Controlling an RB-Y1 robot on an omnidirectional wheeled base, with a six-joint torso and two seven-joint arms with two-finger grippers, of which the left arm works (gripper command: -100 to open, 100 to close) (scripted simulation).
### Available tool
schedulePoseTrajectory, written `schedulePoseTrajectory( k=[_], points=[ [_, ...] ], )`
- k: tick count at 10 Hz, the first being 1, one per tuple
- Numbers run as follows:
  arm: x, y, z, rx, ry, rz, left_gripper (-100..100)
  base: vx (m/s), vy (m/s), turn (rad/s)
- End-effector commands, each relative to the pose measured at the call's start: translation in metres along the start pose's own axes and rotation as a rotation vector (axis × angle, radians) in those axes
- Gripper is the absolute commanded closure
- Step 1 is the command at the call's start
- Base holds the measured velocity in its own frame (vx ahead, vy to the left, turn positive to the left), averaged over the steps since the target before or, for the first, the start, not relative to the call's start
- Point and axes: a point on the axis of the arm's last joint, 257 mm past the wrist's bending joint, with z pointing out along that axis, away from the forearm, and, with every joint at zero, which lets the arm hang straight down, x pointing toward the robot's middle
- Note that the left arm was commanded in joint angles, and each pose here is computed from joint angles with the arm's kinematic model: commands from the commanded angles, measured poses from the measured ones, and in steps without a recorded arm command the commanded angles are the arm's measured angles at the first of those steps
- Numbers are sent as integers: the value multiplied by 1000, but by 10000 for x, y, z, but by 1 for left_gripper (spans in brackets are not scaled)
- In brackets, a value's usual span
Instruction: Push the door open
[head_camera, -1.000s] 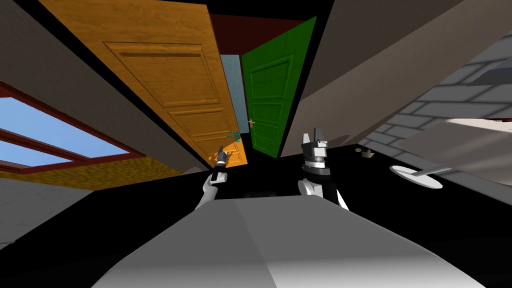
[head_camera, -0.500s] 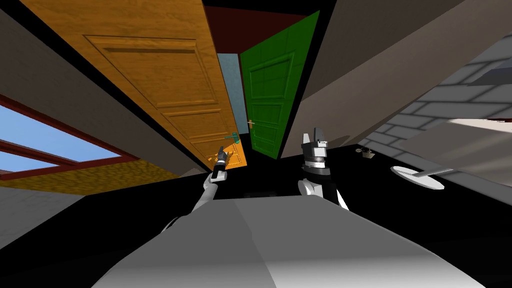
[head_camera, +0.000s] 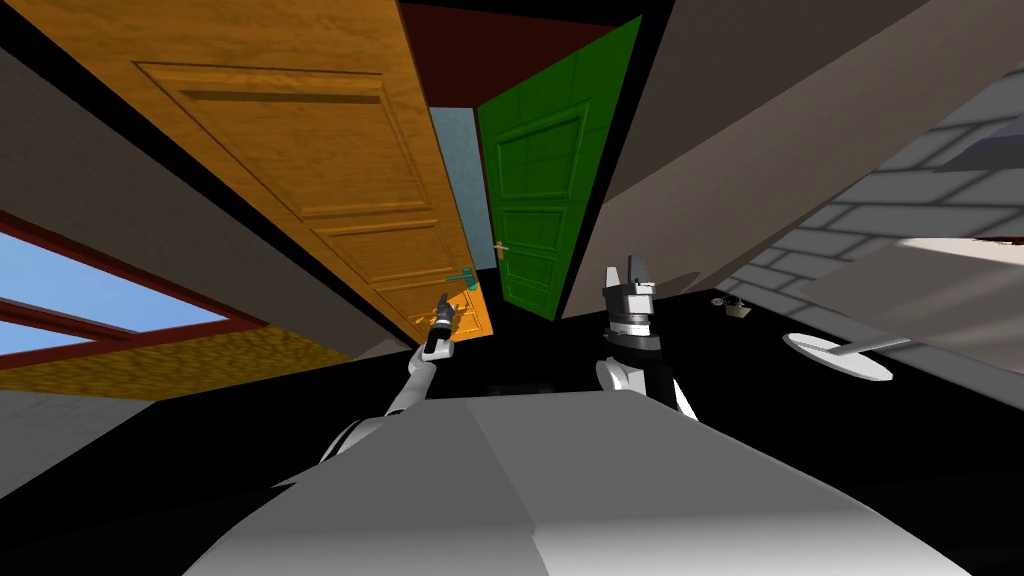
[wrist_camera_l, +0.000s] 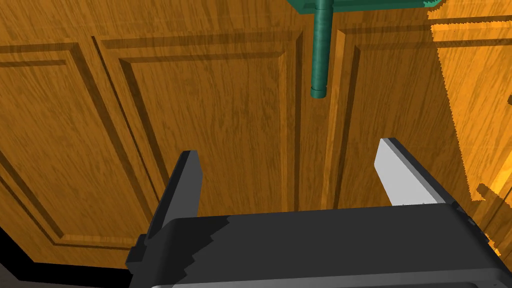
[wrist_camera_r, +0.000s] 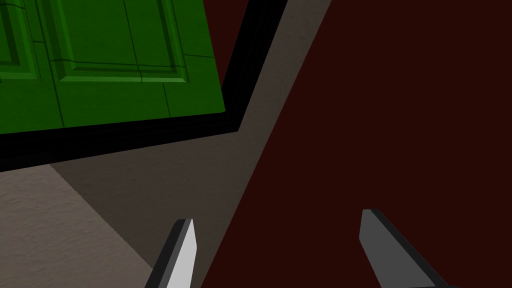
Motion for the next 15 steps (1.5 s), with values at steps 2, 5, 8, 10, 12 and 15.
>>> schedulePoseTrajectory(
  k=[2,5,8,10,12,15],
  points=[
    [-59,105,52,-31,-10,-1,-100,101,14,-18],
    [-136,231,122,-70,-25,-3,-100,103,6,-20],
    [-185,305,161,-94,-34,-5,-100,108,0,-14],
    [-222,358,188,-111,-42,-6,-100,105,3,-15],
    [-260,409,214,-129,-50,-8,-100,109,21,-15],
    [-274,397,206,-126,-53,-7,-100,115,30,-18]
  ],
)
